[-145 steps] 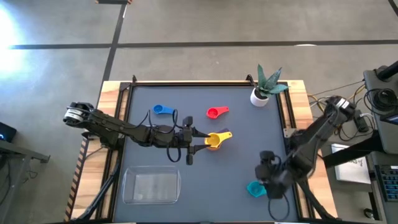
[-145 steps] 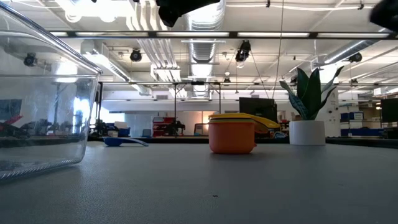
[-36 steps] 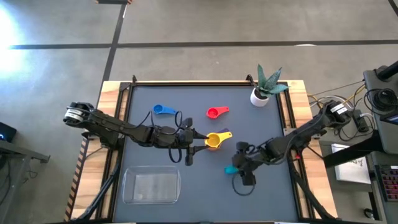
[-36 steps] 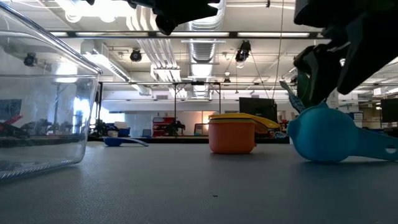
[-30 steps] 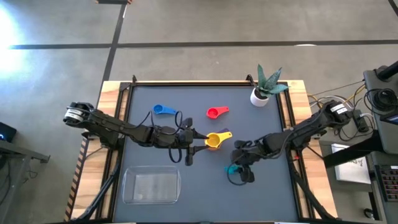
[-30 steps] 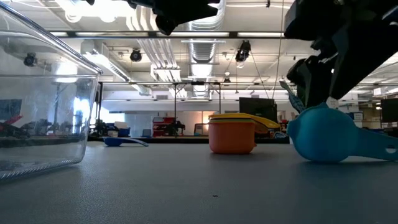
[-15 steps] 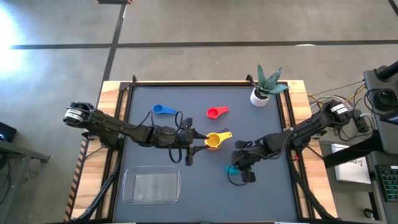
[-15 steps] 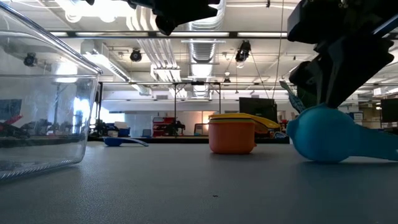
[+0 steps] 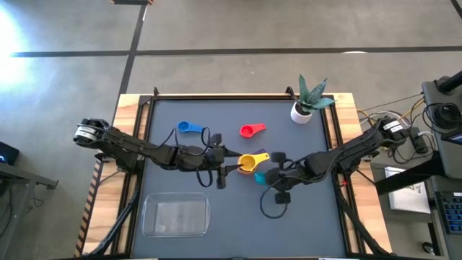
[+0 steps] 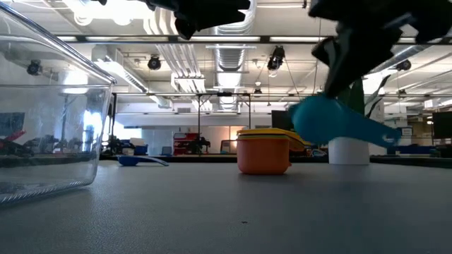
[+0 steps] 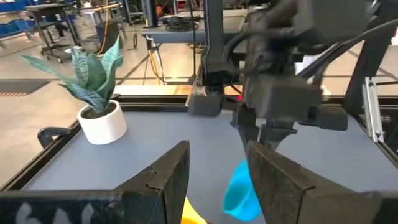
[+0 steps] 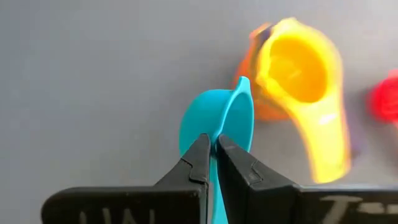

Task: Nest measuring cups in basket
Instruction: Stack the light blue measuring cup on top of the yellow measuring cup

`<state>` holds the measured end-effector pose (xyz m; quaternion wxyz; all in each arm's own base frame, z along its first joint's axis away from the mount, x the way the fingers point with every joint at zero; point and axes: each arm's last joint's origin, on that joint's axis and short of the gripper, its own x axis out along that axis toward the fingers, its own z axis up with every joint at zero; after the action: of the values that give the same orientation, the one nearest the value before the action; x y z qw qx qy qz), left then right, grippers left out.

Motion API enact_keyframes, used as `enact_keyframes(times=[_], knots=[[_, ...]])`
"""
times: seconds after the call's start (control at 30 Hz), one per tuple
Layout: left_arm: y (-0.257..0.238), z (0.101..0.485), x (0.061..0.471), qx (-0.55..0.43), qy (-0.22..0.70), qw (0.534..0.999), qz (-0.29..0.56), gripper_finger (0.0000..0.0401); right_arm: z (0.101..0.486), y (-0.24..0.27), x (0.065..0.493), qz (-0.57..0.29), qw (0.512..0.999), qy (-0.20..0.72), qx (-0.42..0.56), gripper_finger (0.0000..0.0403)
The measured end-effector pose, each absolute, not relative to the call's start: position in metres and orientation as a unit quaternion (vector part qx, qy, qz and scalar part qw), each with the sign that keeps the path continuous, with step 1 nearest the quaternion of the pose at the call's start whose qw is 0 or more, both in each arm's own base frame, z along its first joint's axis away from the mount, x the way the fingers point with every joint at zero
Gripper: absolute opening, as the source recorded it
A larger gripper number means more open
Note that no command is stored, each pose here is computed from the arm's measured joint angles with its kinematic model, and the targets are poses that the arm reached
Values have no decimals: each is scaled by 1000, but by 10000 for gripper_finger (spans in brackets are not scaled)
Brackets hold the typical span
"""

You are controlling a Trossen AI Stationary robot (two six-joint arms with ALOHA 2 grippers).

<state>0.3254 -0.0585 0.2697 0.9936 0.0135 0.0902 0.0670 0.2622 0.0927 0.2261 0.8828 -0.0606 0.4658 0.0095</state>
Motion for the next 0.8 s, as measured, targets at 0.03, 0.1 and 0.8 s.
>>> enact_keyframes(times=[0.03, 0.1, 0.8], knots=[[-59, 270, 325, 13, 89, 994, 67, 145, 232, 94, 264, -1, 884, 462, -78, 9], [-58, 273, 324, 13, 86, 994, 67, 145, 247, 99, 268, -15, 887, 448, -112, 9], [-58, 281, 319, 12, 76, 995, 66, 145, 199, 108, 323, -63, 757, 478, -442, 8]])
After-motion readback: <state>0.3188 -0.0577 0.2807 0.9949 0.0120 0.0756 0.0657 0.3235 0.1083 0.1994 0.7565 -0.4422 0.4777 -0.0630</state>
